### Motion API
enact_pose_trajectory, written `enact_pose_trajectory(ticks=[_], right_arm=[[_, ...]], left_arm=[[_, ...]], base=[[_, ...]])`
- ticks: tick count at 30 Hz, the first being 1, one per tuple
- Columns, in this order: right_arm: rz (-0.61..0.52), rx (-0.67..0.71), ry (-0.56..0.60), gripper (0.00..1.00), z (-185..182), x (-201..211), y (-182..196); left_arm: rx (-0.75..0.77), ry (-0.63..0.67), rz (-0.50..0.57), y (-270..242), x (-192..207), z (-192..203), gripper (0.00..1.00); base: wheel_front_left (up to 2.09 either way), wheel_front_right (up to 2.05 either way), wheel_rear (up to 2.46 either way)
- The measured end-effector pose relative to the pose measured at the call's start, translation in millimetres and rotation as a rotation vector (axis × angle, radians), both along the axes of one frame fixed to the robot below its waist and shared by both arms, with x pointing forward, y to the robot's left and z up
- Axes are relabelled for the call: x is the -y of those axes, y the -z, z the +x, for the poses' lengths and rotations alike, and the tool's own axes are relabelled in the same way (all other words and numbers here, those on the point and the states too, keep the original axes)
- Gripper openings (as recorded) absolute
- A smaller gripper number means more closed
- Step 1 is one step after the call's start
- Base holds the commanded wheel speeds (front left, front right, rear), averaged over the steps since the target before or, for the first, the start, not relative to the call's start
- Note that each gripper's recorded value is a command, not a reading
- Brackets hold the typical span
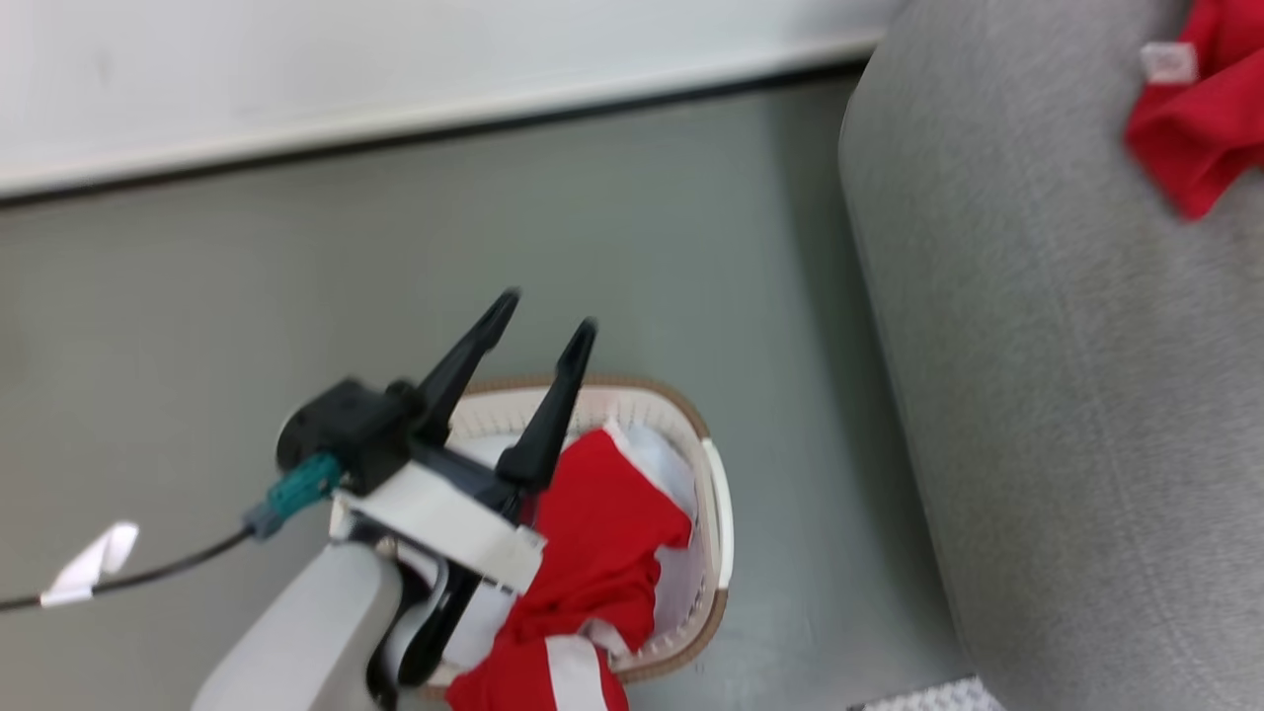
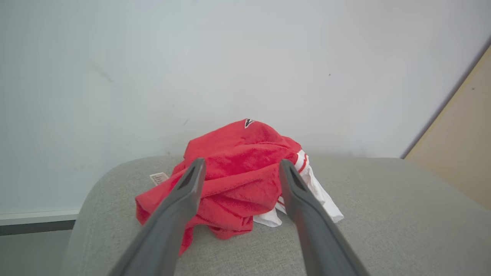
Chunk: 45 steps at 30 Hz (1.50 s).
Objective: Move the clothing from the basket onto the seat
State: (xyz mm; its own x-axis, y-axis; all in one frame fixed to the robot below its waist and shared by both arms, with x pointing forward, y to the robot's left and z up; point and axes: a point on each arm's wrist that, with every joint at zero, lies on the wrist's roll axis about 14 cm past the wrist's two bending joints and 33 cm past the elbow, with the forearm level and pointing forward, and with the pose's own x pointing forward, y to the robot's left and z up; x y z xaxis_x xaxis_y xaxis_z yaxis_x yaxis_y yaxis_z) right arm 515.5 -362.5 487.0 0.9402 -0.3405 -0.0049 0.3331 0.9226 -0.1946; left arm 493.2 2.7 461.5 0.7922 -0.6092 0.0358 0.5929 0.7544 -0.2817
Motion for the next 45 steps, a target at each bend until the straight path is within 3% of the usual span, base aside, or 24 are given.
enact_pose_trajectory(ticks=[15, 21, 28, 35, 45], right_arm=[[0.071, 0.204, -0.314, 1.00, -86.4, -126.6, -56.6], [0.137, 0.228, -0.393, 1.00, -112.8, -164.1, -60.1], [0.204, 0.167, -0.471, 1.00, -138.8, -197.0, -38.0], [0.290, 0.115, -0.483, 1.00, -153.6, -207.2, -17.0], [0.314, 0.096, -0.473, 1.00, -160.1, -206.3, -9.2]], left_arm=[[-0.004, -0.358, 0.081, -22.3, -94.9, -66.6, 1.00], [0.025, -0.494, 0.115, -31.0, -133.6, -99.1, 1.00], [0.049, -0.619, 0.113, -38.0, -166.3, -126.1, 1.00], [0.042, -0.638, 0.113, -31.9, -175.9, -142.4, 1.00], [0.022, -0.643, 0.117, -22.6, -182.0, -149.6, 1.00]], base=[[0.00, 0.00, 0.00], [0.00, 0.00, 0.00], [0.00, 0.00, 0.00], [0.00, 0.00, 0.00], [0.00, 0.00, 0.00]])
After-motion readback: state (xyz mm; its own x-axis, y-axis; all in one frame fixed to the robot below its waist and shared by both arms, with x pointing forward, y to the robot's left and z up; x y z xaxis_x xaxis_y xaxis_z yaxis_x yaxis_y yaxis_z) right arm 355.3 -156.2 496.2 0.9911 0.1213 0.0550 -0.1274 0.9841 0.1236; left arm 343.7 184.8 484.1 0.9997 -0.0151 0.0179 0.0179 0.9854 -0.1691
